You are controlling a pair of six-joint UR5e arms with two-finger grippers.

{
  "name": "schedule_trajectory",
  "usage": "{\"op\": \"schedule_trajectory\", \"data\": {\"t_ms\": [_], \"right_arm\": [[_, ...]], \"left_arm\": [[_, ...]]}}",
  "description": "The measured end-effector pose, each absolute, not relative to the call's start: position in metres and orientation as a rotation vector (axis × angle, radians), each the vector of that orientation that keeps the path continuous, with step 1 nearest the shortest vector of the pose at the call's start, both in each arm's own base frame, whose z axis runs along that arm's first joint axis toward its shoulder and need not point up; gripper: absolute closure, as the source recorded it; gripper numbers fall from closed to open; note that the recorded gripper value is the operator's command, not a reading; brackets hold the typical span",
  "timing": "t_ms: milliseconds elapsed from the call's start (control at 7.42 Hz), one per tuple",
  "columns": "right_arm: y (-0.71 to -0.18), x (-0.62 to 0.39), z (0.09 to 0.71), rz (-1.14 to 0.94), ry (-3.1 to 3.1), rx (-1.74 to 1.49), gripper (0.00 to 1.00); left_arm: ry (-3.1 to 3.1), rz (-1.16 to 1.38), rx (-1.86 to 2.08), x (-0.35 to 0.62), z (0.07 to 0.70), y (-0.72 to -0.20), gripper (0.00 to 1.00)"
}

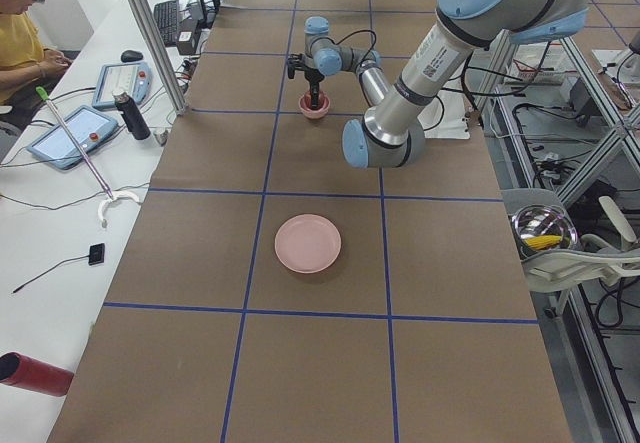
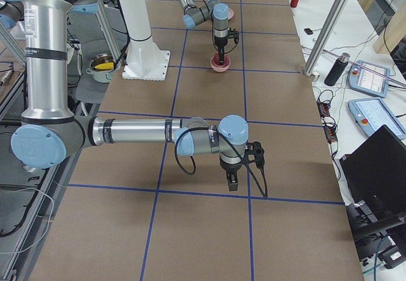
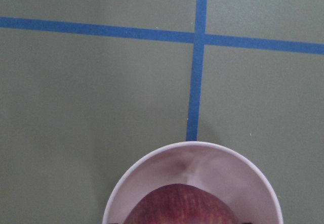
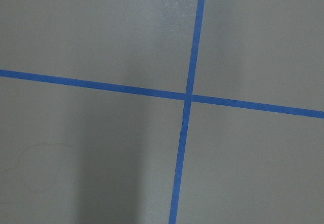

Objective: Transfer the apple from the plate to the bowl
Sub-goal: 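Lower the apple into the pink bowl and open the left gripper, then withdraw the left arm away from the bowl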

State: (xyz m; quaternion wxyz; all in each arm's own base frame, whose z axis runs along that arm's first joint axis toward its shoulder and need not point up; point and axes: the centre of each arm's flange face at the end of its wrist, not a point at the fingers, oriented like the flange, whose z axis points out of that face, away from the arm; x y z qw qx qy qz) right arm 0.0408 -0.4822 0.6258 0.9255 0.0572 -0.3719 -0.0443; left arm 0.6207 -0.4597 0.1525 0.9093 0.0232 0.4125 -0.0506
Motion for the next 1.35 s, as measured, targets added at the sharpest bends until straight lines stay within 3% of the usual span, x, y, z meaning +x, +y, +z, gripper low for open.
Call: {"op": "schedule_trajectory", "data": {"t_ms": [135, 943, 1348], "right_arm": [[-0.482, 0.041, 0.626, -0.091, -0.762, 0.117, 0.00], [-0.482, 0.041, 0.626, -0.089, -0.762, 0.116, 0.00], [-0.481, 0.041, 0.628, -0.087, -0.763, 0.112, 0.00]], "left_arm": [[0.865, -0.107, 0.051, 0.626, 0.157, -0.462, 0.03], [0.913, -0.101, 0.107, 0.602, 0.148, -0.458, 0.02], [0.885, 0.019, 0.159, 0.501, 0.192, -0.466, 0.02]]}}
